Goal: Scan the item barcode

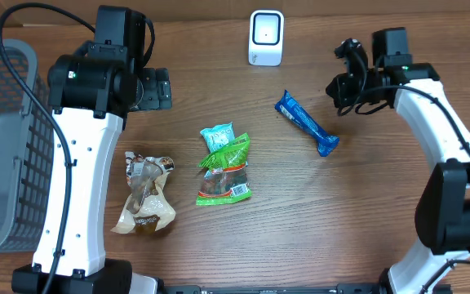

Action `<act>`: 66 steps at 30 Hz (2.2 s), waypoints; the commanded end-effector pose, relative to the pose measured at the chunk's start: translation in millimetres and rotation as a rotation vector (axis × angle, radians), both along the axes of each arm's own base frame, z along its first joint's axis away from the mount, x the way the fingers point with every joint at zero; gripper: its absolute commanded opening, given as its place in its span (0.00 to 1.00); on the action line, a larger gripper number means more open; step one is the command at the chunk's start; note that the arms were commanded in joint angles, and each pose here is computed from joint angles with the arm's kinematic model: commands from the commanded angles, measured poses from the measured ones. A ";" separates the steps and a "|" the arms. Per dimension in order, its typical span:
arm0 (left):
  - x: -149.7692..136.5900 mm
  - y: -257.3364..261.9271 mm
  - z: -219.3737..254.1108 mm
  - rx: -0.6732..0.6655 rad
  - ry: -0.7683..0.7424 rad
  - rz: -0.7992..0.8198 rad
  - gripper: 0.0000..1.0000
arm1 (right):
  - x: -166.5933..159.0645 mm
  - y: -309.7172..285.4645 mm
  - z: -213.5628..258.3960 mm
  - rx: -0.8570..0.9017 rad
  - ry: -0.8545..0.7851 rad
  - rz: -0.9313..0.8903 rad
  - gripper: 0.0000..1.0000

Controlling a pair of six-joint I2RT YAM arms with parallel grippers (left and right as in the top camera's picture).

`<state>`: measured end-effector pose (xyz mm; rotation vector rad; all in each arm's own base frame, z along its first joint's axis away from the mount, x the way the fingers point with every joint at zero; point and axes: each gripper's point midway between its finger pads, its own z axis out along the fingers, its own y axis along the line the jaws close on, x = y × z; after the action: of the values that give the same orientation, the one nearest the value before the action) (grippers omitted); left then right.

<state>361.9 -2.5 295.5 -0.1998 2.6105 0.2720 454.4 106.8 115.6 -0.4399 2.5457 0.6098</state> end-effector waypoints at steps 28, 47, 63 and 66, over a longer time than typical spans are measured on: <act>-2.3 3.9 13.5 0.014 -0.037 -0.003 1.00 | -77.1 114.3 -33.9 -0.048 0.254 0.152 0.04; -2.3 3.9 13.5 0.014 -0.037 -0.003 1.00 | -81.8 107.6 -70.4 -0.138 0.198 0.402 0.70; -2.3 3.9 13.5 0.014 -0.037 -0.003 1.00 | -97.3 113.7 -102.4 -0.094 0.267 0.506 0.32; -2.3 3.9 13.5 0.014 -0.037 -0.003 1.00 | -100.6 112.5 -114.2 -0.097 0.298 0.506 0.26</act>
<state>361.9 -2.5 295.5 -0.1999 2.6104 0.2725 357.7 221.2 20.7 -1.1170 2.7167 0.7631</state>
